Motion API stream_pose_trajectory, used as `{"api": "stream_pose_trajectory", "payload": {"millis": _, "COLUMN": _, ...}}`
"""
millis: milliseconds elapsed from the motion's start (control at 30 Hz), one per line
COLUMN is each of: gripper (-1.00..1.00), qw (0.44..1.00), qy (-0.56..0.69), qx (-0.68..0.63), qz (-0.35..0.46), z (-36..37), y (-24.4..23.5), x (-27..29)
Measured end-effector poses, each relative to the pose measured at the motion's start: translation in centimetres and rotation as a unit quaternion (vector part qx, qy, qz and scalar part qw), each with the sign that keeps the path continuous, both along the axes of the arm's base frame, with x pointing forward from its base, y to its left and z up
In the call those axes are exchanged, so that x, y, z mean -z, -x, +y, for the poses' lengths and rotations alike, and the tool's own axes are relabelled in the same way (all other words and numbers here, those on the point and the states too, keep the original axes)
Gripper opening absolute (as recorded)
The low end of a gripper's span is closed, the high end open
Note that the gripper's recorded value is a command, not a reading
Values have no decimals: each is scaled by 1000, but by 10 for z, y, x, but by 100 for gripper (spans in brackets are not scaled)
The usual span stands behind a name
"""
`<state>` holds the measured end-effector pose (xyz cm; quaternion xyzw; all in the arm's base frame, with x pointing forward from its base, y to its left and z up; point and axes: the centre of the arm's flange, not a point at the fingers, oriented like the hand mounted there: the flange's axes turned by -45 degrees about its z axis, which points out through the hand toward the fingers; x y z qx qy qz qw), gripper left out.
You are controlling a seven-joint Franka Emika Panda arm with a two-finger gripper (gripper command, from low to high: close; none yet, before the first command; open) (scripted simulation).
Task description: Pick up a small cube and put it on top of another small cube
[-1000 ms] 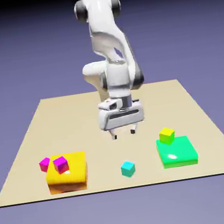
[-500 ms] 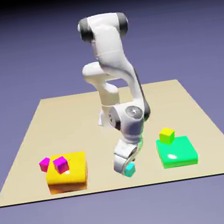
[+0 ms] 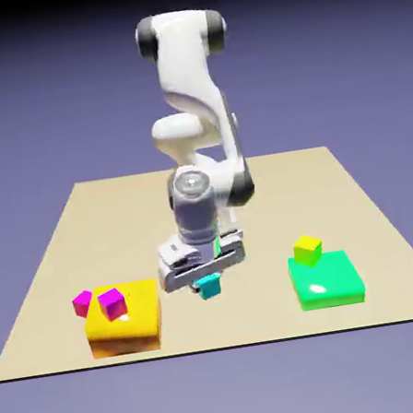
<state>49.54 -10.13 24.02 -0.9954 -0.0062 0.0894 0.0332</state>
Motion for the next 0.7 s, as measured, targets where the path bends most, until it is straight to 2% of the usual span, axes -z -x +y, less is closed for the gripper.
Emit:
{"api": "stream_pose_trajectory", "payload": {"millis": 100, "gripper": -100, "qw": 983, "qy": -20, "qx": 180, "qz": 1, "z": -73, "y": 14, "x": -15}}
{"api": "stream_pose_trajectory", "payload": {"millis": 200, "gripper": -100, "qw": 936, "qy": -47, "qx": 350, "qz": 1, "z": -142, "y": 38, "x": -31}}
{"api": "stream_pose_trajectory", "payload": {"millis": 333, "gripper": -100, "qw": 874, "qy": -9, "qx": 485, "qz": 16, "z": -240, "y": 100, "x": -13}}
{"api": "stream_pose_trajectory", "payload": {"millis": 400, "gripper": -100, "qw": 857, "qy": 21, "qx": 515, "qz": 28, "z": -275, "y": 132, "x": 2}}
{"api": "stream_pose_trajectory", "payload": {"millis": 467, "gripper": -100, "qw": 857, "qy": 21, "qx": 515, "qz": 28, "z": -275, "y": 132, "x": 2}}
{"api": "stream_pose_trajectory", "payload": {"millis": 567, "gripper": -100, "qw": 857, "qy": 21, "qx": 514, "qz": 28, "z": -268, "y": 134, "x": 56}}
{"api": "stream_pose_trajectory", "payload": {"millis": 600, "gripper": 100, "qw": 857, "qy": 21, "qx": 514, "qz": 28, "z": -266, "y": 137, "x": 71}}
{"api": "stream_pose_trajectory", "payload": {"millis": 667, "gripper": 100, "qw": 857, "qy": 22, "qx": 514, "qz": 29, "z": -266, "y": 137, "x": 71}}
{"api": "stream_pose_trajectory", "payload": {"millis": 700, "gripper": 100, "qw": 857, "qy": 22, "qx": 514, "qz": 28, "z": -269, "y": 134, "x": 53}}
